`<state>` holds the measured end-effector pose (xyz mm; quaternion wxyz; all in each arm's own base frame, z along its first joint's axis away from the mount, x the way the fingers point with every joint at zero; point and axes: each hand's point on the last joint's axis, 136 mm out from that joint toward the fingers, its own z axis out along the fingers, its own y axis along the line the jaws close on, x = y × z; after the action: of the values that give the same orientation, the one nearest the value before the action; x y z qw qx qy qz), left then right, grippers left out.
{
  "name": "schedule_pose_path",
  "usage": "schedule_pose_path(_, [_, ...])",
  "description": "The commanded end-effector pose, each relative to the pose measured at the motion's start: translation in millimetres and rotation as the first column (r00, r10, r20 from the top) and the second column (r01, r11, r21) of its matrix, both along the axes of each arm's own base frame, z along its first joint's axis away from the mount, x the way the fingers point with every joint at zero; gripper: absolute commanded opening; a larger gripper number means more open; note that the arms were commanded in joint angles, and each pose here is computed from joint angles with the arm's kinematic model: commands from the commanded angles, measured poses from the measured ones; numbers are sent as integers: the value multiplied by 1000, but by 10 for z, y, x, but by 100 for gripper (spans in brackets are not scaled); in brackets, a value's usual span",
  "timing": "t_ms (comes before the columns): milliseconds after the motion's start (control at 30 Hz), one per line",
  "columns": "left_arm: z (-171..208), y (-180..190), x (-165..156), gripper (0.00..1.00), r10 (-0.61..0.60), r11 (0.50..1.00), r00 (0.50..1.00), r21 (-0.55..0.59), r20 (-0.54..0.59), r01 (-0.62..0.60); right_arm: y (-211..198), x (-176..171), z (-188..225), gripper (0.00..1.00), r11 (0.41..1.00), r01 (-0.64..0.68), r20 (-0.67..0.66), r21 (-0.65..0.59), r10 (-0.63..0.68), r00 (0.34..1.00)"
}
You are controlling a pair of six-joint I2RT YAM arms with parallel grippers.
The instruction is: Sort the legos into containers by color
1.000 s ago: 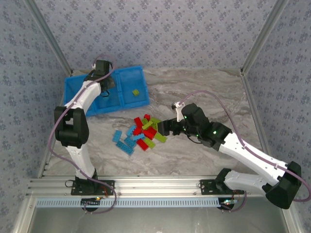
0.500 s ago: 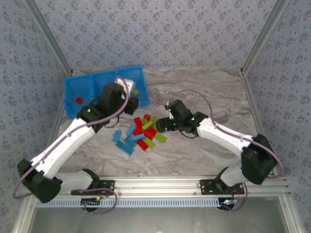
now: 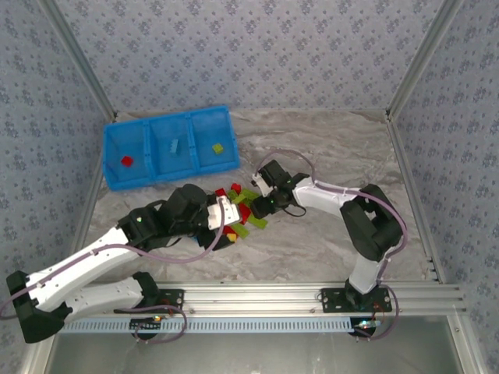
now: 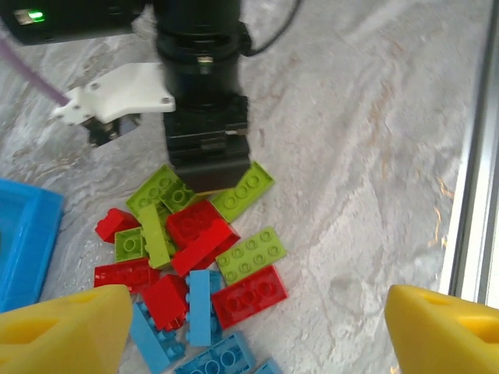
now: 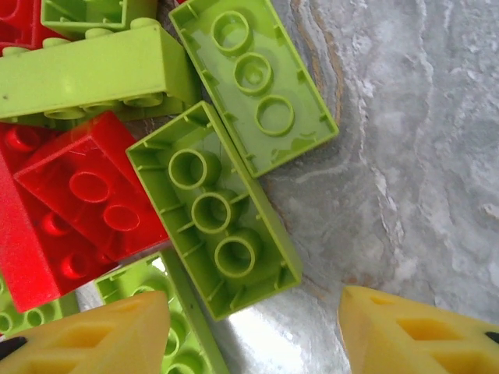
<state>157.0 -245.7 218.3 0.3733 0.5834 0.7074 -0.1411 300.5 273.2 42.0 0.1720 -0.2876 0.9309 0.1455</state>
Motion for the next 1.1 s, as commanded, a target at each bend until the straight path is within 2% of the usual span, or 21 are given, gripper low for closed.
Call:
schedule_pose_path(0, [-72,56,-136,89,-106,990,994,88,-7,106,91,49,-59,60,998,-59,-6,-3,59,998])
schedule_pose_path(100, [-113,120,-127,95,-108,987,994,124,10,106,116,119,-114,57,998,-54,3,-22,54,999])
schedule_pose_path(200, [-142,146,-113,99,-111,987,993,124,40,105,116,182,-139,50,999,-42,20,-33,43,999])
schedule_pose_path(367, [-140,184,-78,99,-102,988,991,124,83,92,124,168,-80,29,999,-42,23,-8,42,999])
schedule_pose_path(400, [-129,190,-57,99,-96,989,991,124,96,84,126,159,-31,29,999,-41,29,3,41,999])
schedule_pose_path(533, [44,227,88,99,-16,997,984,83,177,1,71,134,367,29,999,-11,103,36,8,995])
schedule_pose_path(667, [421,295,309,99,162,986,953,-78,256,-146,170,118,1003,26,993,-11,268,115,-21,963])
schedule_pose_path(800, [700,473,542,99,351,927,913,-217,208,-307,428,250,1501,25,950,58,344,305,-167,924])
schedule_pose_path(867, [759,626,712,99,462,874,867,-257,184,-412,590,396,1611,25,922,83,352,378,-226,908])
schedule_pose_path(933, [779,769,847,99,553,818,819,-286,151,-499,742,597,1678,25,915,107,369,389,-261,892])
schedule_pose_path(1067, [709,1001,1029,99,668,721,741,-304,69,-622,997,1073,1562,25,927,165,382,336,-295,876])
